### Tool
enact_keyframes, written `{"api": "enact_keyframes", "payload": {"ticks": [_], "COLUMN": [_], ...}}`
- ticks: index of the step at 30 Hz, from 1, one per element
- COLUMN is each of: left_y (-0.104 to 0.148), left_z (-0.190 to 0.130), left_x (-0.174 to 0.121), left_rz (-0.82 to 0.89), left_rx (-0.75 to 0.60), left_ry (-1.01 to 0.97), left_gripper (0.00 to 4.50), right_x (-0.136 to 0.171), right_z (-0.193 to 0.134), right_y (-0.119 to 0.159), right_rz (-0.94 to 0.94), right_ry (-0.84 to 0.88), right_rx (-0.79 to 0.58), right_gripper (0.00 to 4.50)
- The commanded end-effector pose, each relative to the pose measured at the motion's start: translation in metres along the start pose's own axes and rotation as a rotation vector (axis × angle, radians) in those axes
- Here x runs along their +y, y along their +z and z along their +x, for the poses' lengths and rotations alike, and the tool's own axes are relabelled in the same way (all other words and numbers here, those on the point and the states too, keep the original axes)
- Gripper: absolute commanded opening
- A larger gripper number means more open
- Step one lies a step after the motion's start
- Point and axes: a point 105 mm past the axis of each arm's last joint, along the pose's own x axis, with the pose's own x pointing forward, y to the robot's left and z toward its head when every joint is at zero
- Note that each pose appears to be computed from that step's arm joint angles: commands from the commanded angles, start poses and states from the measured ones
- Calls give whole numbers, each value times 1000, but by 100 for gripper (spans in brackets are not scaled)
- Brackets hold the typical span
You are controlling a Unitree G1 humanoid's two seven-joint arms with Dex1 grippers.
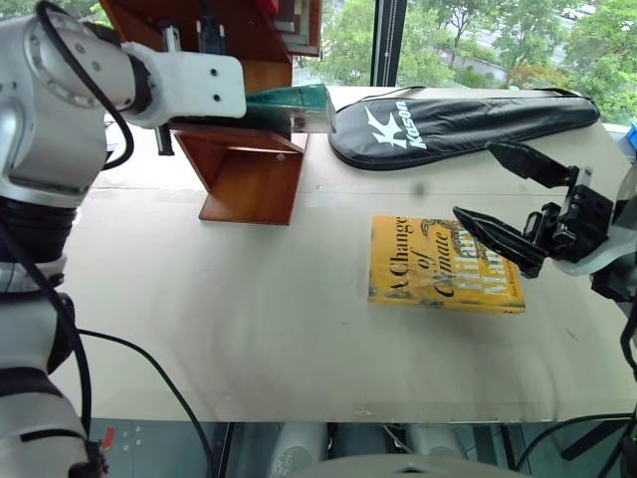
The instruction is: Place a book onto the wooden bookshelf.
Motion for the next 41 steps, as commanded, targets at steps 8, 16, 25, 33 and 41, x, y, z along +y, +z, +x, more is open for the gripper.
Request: {"api": "enact_keyframes", "payload": {"ticks": [8,16,25,33,41], "left_y": [9,90,108,44,12], "left_z": [-50,-97,-14,3,3], "left_x": [-9,-86,-157,-214,-236], "left_rz": [-258,-729,-1044,-1095,-1056], "left_rx": [-290,-794,-926,-720,-636], "left_ry": [6,-447,-288,-302,-348], "left_gripper": [375,375,375,375,375], "right_x": [4,-1,-14,-21,-12], "right_z": [-18,-39,-101,-185,-225], "right_y": [23,26,-3,-37,-51], "right_rz": [-10,20,33,9,4], "right_ry": [15,10,-145,-277,-358], "right_rx": [-66,-40,197,575,795], "right_gripper": [450,450,450,450,450]}}
